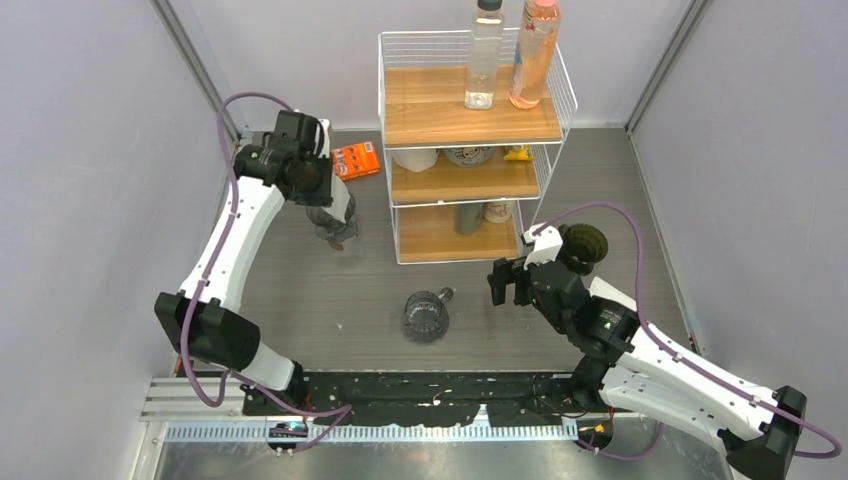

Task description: Place the coffee filter in the dripper

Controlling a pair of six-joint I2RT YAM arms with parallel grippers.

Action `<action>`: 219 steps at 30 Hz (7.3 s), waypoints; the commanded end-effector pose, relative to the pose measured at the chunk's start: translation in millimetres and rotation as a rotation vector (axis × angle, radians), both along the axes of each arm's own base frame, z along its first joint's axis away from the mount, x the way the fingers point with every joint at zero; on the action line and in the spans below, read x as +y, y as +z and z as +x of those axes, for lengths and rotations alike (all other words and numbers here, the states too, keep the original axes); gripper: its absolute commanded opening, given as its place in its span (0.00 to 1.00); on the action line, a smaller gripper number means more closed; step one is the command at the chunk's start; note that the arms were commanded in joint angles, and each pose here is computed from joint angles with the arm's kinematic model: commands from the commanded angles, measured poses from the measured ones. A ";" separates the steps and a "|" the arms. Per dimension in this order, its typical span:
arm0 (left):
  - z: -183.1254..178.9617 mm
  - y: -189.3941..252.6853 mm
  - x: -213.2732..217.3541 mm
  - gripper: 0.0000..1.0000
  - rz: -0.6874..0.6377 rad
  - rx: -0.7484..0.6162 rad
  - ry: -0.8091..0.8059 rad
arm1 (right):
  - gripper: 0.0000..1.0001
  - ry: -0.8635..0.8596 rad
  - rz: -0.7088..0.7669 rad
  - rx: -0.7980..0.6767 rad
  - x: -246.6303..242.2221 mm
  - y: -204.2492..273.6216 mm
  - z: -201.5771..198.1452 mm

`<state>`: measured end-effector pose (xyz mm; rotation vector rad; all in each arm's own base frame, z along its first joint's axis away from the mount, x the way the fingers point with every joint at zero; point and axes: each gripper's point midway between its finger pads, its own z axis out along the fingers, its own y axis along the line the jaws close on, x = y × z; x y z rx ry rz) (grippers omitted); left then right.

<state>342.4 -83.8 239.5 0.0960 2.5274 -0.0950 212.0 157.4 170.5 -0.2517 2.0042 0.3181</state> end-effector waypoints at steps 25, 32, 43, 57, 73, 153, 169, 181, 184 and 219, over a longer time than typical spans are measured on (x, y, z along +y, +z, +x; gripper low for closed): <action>-2.7 116.6 -44.4 0.51 -0.292 -0.292 -0.028 | 0.96 -0.024 0.000 -0.030 -1.2 3.6 6.9; 14.8 86.2 -43.9 0.34 -0.194 -0.181 0.028 | 0.96 -0.039 -0.002 -0.034 -4.7 4.0 6.9; 8.1 47.2 -16.4 0.24 -0.047 -0.105 0.114 | 0.96 -0.046 -0.017 -0.025 -5.1 0.7 8.1; -1.6 28.9 -1.3 0.21 0.023 -0.064 0.152 | 0.95 -0.067 -0.030 -0.018 -8.8 -2.3 9.0; 20.0 7.1 -14.8 0.19 -0.004 -0.016 0.168 | 0.95 -0.077 -0.040 -0.016 -10.7 -3.7 9.5; 6.5 -45.9 -11.1 0.56 0.053 0.099 0.130 | 0.96 -0.081 -0.073 -0.004 -11.5 -8.7 11.3; 6.9 -42.4 -12.0 0.40 0.044 0.082 0.125 | 0.95 -0.083 -0.072 -0.004 -11.7 -8.6 11.5; 8.3 -56.6 -11.8 0.37 0.058 0.108 0.125 | 0.96 -0.082 -0.076 -0.004 -11.3 -8.9 11.7; 8.2 -60.5 -12.0 0.36 0.062 0.116 0.122 | 0.95 -0.082 -0.077 -0.003 -11.3 -9.1 11.6; 12.6 -18.7 -12.9 0.39 0.005 -0.018 0.137 | 0.95 -0.082 -0.086 0.004 -10.8 -11.4 12.2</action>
